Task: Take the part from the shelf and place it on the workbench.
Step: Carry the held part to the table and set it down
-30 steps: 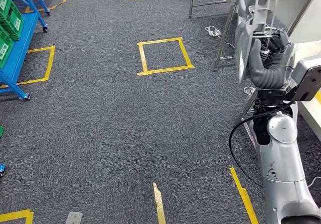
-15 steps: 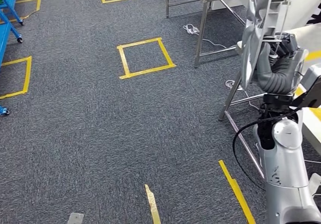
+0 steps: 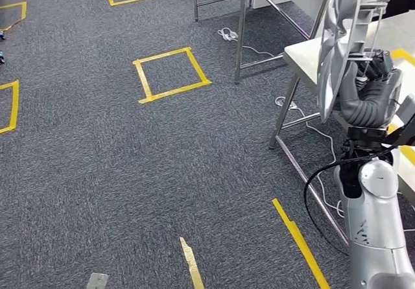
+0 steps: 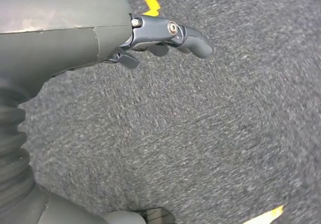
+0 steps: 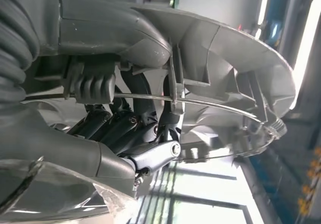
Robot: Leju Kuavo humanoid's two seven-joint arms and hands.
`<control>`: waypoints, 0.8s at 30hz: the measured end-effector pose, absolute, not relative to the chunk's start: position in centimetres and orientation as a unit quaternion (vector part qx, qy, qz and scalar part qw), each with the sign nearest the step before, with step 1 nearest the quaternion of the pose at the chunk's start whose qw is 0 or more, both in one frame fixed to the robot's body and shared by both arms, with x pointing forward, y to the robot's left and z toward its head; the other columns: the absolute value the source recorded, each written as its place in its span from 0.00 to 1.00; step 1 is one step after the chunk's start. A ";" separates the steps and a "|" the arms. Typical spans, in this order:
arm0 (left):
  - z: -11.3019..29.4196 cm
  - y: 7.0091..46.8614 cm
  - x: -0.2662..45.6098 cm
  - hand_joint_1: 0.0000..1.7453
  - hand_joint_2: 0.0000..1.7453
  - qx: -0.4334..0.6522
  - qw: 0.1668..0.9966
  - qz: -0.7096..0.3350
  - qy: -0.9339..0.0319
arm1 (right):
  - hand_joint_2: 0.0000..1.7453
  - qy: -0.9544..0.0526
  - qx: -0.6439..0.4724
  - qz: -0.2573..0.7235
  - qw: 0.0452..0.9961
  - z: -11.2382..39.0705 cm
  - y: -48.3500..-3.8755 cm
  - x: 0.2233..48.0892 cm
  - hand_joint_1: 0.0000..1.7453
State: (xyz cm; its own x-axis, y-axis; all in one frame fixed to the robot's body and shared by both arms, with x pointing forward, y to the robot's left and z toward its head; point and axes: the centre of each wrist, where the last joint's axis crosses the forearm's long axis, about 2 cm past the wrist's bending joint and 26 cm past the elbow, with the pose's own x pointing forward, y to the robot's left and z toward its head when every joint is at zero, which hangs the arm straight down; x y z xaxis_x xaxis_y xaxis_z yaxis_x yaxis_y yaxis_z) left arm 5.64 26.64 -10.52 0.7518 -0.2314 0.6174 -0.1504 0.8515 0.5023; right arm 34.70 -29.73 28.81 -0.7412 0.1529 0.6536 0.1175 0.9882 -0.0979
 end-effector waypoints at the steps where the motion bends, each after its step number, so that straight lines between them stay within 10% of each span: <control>1: -10.5 26.6 5.6 0.00 1.00 0.272 0.896 -0.022 -0.351 | 1.00 -0.932 -0.074 0.026 0.353 28.7 -29.8 34.7 1.00; 24: -10.5 26.9 5.6 0.00 1.00 0.276 0.896 -0.019 -0.349 | 1.00 -0.928 -0.079 0.032 0.362 28.2 -29.8 34.9 1.00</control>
